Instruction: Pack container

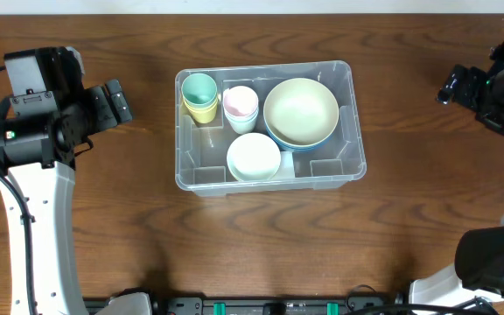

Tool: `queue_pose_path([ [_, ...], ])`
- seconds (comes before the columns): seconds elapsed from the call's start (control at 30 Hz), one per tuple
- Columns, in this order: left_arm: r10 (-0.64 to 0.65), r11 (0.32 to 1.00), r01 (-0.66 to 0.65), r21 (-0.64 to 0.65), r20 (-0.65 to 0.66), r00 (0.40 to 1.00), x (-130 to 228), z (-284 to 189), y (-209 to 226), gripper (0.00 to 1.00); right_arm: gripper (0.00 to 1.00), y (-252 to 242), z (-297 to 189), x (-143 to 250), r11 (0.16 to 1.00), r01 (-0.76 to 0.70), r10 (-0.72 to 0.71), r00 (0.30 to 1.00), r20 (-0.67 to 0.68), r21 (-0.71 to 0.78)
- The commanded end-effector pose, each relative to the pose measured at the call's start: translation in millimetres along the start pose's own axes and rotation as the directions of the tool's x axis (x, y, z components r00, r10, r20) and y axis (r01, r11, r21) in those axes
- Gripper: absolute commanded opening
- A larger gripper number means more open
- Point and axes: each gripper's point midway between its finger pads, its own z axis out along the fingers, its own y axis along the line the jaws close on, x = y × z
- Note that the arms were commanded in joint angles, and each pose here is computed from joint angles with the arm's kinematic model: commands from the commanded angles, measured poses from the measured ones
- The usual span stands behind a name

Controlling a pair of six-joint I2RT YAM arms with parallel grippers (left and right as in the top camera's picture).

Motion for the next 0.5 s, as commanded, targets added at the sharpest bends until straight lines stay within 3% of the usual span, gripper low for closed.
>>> queue_pose_path([
  [0.0,-0.007,0.995,0.008,-0.096,0.015,1.000,-3.4,-1.8,17.4,0.98,0.99,0.4,-5.2,-2.4,1.000,-0.012,0.012,1.000,0.017,-0.006],
  [0.2,-0.004,0.996,0.010,-0.094,0.056,0.998,-0.1,-28.5,17.6,0.98,0.99,0.4,-5.2,-2.4,1.000,-0.012,0.012,1.000,0.017,-0.006],
  [0.33,0.000,0.998,0.013,-0.063,0.207,0.978,-8.1,-72.4,13.2,0.98,0.99,0.4,-5.2,-2.4,1.000,-0.012,0.012,1.000,0.017,-0.006],
  [0.47,0.008,1.000,-0.006,-0.006,0.405,0.914,-17.4,-108.6,2.2,0.98,0.99,0.4,-5.2,-2.4,1.000,-0.012,0.012,1.000,0.017,-0.005],
])
